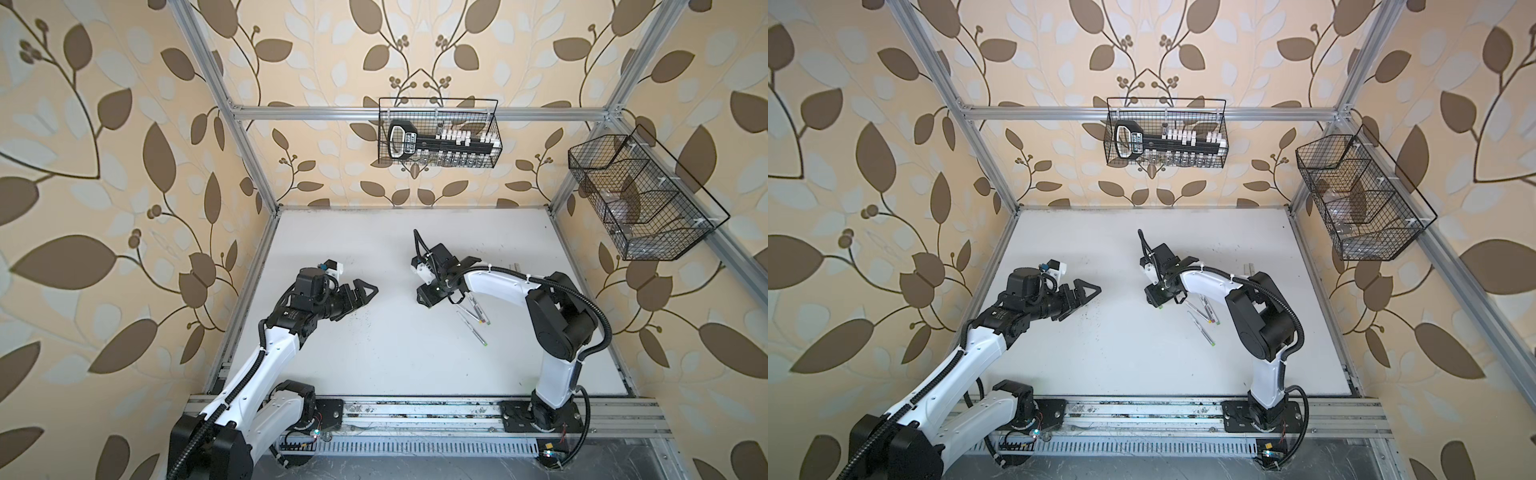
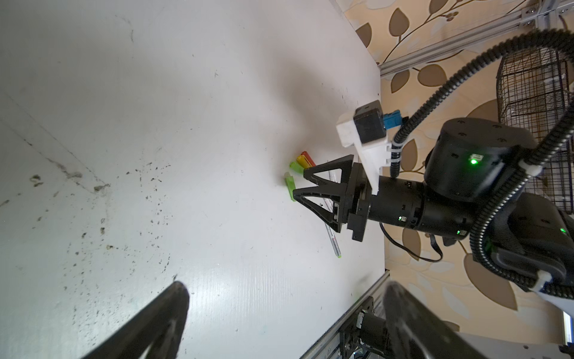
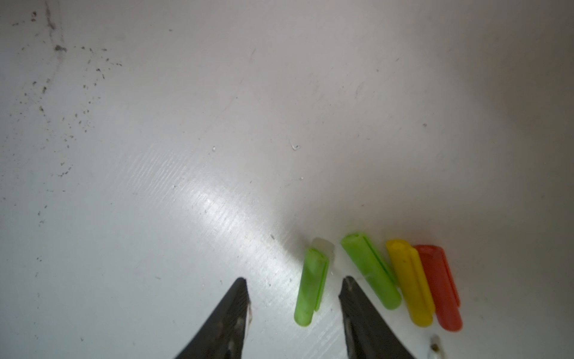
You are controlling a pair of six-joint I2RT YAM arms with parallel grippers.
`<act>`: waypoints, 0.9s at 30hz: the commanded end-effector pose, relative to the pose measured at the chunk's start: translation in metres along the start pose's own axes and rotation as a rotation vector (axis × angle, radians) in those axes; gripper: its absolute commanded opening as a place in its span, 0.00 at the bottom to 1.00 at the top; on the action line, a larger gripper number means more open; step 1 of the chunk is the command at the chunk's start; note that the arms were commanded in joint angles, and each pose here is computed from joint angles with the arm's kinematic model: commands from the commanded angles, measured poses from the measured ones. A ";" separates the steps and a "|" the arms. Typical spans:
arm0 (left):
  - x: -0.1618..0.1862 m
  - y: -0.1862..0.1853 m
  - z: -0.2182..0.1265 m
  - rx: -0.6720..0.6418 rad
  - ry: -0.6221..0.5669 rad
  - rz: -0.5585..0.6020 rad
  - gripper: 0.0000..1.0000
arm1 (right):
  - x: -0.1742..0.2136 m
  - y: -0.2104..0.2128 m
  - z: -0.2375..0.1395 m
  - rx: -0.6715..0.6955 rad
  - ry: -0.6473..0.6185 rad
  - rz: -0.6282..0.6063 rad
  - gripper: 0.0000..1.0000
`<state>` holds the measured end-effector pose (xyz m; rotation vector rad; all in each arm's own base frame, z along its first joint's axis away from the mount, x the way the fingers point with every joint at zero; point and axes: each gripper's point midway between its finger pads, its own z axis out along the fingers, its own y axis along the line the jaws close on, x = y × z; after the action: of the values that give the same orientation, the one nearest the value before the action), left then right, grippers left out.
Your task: Insert the pens into the pen caps
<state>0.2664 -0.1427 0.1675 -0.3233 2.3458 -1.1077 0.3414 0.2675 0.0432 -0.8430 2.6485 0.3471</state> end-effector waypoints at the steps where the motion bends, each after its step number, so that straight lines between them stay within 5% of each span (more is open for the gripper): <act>1: -0.005 -0.002 -0.004 0.005 -0.027 0.042 0.99 | 0.003 -0.003 0.002 0.034 0.035 0.012 0.49; 27: -0.004 -0.002 -0.004 0.005 -0.022 0.042 0.99 | 0.006 0.021 0.028 -0.061 0.104 -0.037 0.51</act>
<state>0.2662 -0.1427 0.1674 -0.3189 2.3462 -1.1063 0.3357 0.2850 0.0221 -0.8991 2.7155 0.3658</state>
